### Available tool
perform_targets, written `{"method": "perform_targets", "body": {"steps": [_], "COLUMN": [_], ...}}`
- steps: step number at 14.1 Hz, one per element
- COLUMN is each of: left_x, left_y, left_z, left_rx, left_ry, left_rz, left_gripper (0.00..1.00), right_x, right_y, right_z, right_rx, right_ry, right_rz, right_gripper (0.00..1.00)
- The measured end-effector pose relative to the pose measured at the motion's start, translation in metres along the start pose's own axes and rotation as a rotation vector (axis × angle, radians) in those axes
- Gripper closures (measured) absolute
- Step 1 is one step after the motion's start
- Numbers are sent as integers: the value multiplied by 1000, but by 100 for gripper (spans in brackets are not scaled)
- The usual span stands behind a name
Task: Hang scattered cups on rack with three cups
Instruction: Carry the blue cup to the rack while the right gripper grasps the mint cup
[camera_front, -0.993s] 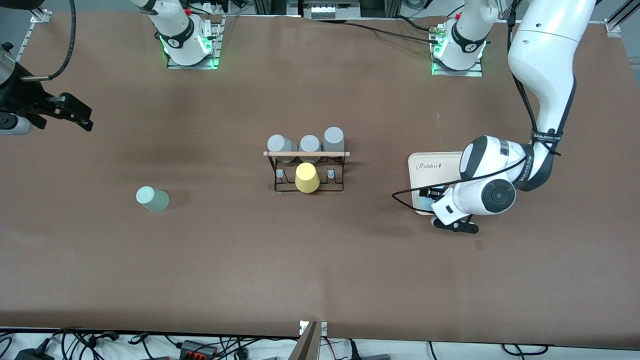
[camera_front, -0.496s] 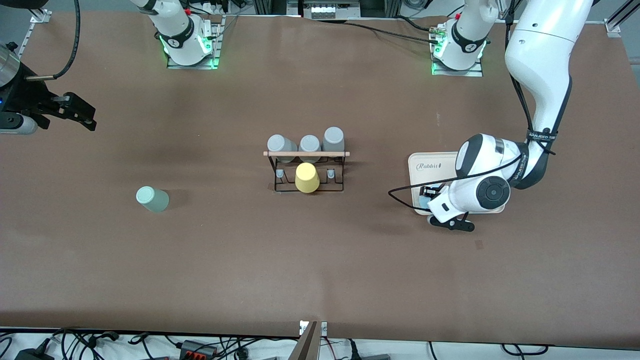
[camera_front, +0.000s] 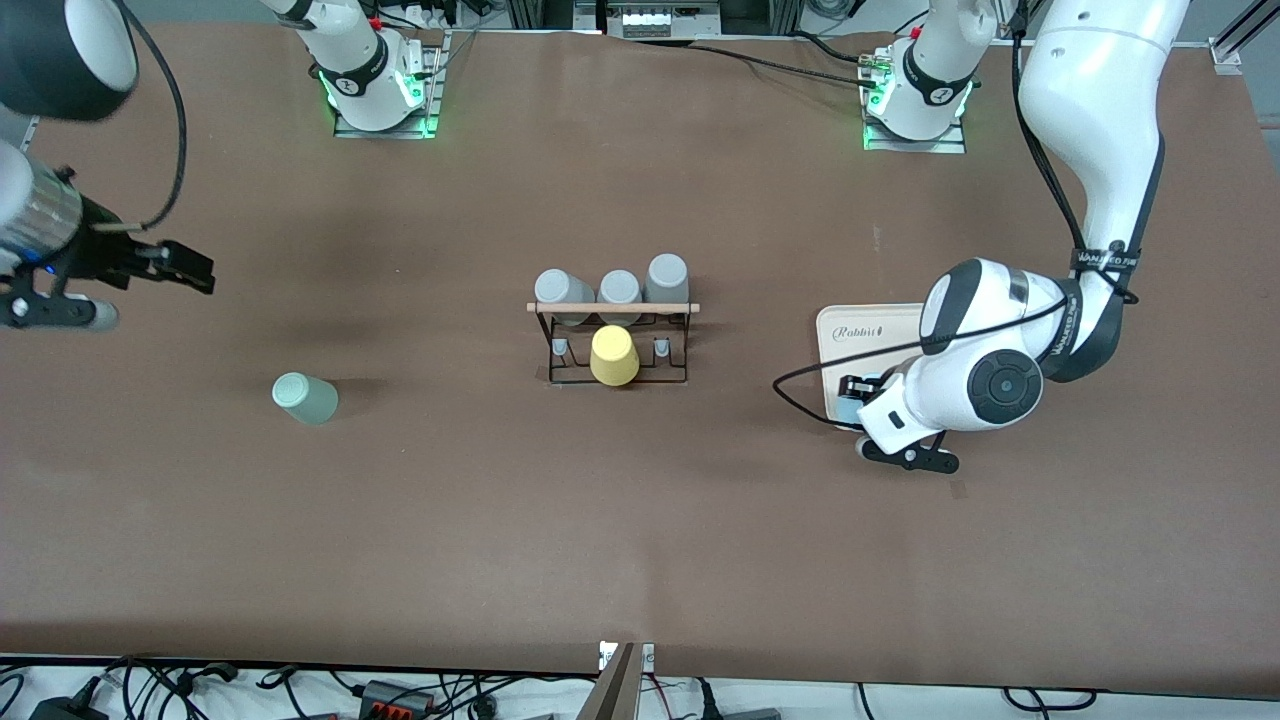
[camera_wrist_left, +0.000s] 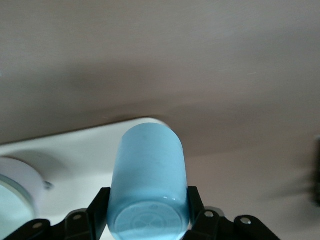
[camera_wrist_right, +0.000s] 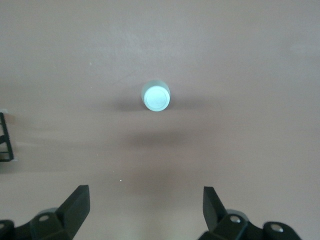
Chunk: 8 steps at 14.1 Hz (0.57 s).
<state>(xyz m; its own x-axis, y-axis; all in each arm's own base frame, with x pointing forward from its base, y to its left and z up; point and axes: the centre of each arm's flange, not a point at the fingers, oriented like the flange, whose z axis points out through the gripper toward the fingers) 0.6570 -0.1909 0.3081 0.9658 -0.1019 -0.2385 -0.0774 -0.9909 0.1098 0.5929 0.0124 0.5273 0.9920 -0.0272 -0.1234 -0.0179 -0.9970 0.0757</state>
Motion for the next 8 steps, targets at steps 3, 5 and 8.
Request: {"method": "perform_targets", "body": {"steps": [3, 5, 8], "left_x": [-9, -20, -38], "left_y": [52, 100, 164], "left_z": [-17, -20, -33], "left_rx": [-83, -118, -182], "left_ry": [-5, -18, -40], "left_rz": [-125, -237, -368], "left_gripper": [34, 34, 34], "right_x": [25, 45, 73], "right_y": [-6, -11, -14], "right_z": [48, 92, 162], "right_rx": [-5, -9, -13], "right_ry": [-50, -85, -119], "right_rz": [-8, -13, -16], "right_gripper": [0, 0, 0]}}
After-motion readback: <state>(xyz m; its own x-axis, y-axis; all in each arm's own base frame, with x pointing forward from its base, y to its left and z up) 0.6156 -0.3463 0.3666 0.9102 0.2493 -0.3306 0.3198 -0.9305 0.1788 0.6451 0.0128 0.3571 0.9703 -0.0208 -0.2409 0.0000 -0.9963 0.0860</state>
